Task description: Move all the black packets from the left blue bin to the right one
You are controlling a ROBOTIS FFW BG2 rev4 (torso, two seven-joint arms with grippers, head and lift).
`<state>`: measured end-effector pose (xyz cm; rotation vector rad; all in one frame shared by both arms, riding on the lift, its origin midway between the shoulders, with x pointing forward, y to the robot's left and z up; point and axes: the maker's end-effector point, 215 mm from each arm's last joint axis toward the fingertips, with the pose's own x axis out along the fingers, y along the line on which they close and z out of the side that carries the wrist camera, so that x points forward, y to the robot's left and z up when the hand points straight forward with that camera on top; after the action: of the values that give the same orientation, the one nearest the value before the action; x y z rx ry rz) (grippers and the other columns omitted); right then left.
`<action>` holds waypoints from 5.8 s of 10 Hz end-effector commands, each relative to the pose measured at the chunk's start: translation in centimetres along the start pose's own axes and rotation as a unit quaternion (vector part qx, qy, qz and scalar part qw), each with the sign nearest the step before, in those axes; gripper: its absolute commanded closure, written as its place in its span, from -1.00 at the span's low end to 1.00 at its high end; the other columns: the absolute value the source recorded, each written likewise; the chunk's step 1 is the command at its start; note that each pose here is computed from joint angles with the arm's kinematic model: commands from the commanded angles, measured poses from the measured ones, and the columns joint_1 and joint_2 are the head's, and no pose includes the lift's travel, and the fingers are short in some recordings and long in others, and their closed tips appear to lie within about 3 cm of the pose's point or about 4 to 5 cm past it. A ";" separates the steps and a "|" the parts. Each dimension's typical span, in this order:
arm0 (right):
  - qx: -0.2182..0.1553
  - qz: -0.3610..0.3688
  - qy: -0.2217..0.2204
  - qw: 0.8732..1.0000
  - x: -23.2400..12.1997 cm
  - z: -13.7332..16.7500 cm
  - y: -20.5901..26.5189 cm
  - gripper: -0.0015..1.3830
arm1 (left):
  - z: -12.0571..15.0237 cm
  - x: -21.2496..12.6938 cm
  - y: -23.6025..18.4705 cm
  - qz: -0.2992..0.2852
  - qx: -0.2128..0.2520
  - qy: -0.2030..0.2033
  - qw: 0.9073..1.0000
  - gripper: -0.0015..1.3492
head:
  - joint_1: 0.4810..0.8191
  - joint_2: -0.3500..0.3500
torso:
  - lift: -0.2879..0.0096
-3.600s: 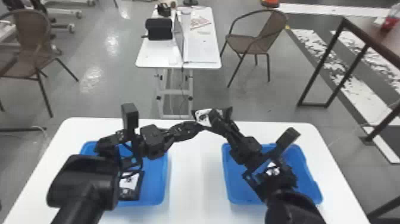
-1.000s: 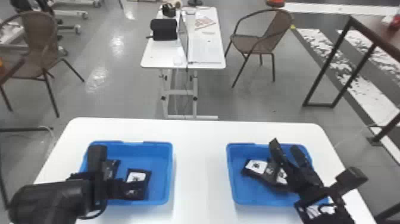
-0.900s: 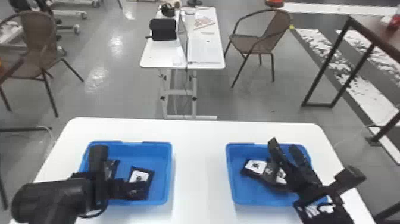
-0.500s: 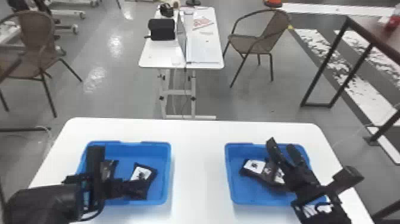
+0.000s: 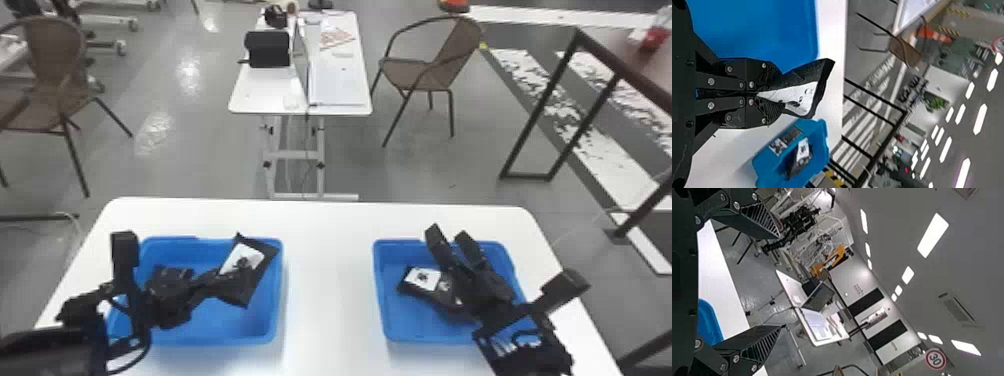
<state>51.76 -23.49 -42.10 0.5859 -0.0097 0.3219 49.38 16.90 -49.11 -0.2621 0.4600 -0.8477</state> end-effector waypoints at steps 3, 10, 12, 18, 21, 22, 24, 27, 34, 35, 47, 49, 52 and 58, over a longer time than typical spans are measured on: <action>0.009 0.100 0.013 0.995 4.2 -0.7 6.6 -0.68 | 4.7 4.6 -2.8 -0.070 0.107 -0.021 0.992 0.80 | 0.27 -0.15 | 0.94; 0.020 0.186 0.054 0.981 7.8 -3.1 12.7 -0.69 | 10.1 15.5 -12.3 -0.209 0.172 -0.009 0.963 0.80 | 0.27 -0.30 | 0.94; 0.017 0.187 0.066 0.980 8.7 -3.9 12.7 -0.66 | 10.2 16.0 -13.7 -0.228 0.179 -0.003 0.957 0.80 | 0.27 -0.33 | 0.94; 0.049 0.159 0.038 0.985 7.7 -4.0 11.2 0.84 | 9.8 15.6 -11.5 -0.187 0.150 -0.026 0.971 0.58 | 0.27 -0.36 | 0.94; 0.084 0.126 0.014 0.988 6.8 -3.5 9.1 0.84 | 10.8 14.2 -8.0 -0.110 0.108 -0.080 0.985 -0.47 | 0.27 -0.31 | 0.94; 0.080 0.100 0.006 0.992 6.7 -2.5 6.4 0.84 | 10.3 13.1 -7.5 -0.093 0.094 -0.087 0.987 -0.68 | 0.27 -0.30 | 0.94; 0.067 0.049 0.024 0.996 5.8 -2.6 0.0 0.84 | 8.6 8.2 -4.4 -0.030 0.052 -0.112 0.992 -0.80 | 0.27 -0.34 | 0.94; 0.062 -0.041 0.087 0.993 2.1 -6.1 -8.8 0.84 | 7.0 1.0 -0.5 0.058 0.028 -0.132 0.989 -0.80 | 0.27 -0.31 | 0.94; 0.003 -0.141 -0.068 0.988 -1.4 4.8 -11.2 -0.51 | -1.4 -10.8 11.6 0.296 0.049 0.173 0.938 -0.79 | 0.27 -0.20 | 0.94; 0.012 -0.130 -0.068 0.989 -1.3 4.3 -9.9 -0.50 | -2.0 -11.9 12.8 0.311 0.057 0.212 0.925 -0.79 | 0.27 -0.13 | 0.94; 0.067 -0.100 -0.043 0.992 -2.2 -0.6 -7.1 -0.50 | -12.6 -8.4 15.5 0.267 0.045 0.402 0.874 0.54 | 0.27 0.07 | 0.94; 0.073 -0.101 -0.040 0.991 -2.4 -0.9 -7.2 -0.50 | -9.7 -7.3 15.8 0.255 0.088 0.393 0.879 0.79 | 0.27 0.09 | 0.94; 0.079 -0.092 -0.034 0.992 -2.0 -1.6 -6.5 -0.50 | -4.6 -5.2 13.2 0.202 0.160 0.325 0.910 0.79 | 0.27 0.06 | 0.94; 0.080 -0.012 -0.023 0.996 1.6 -1.0 -2.2 -0.50 | 14.2 5.6 -0.4 0.054 0.356 0.033 0.932 0.79 | 0.27 -0.22 | 0.94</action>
<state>53.16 -24.86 -44.77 0.7590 -0.0167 0.2639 58.91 14.85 -39.58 0.4238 0.2460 -0.8235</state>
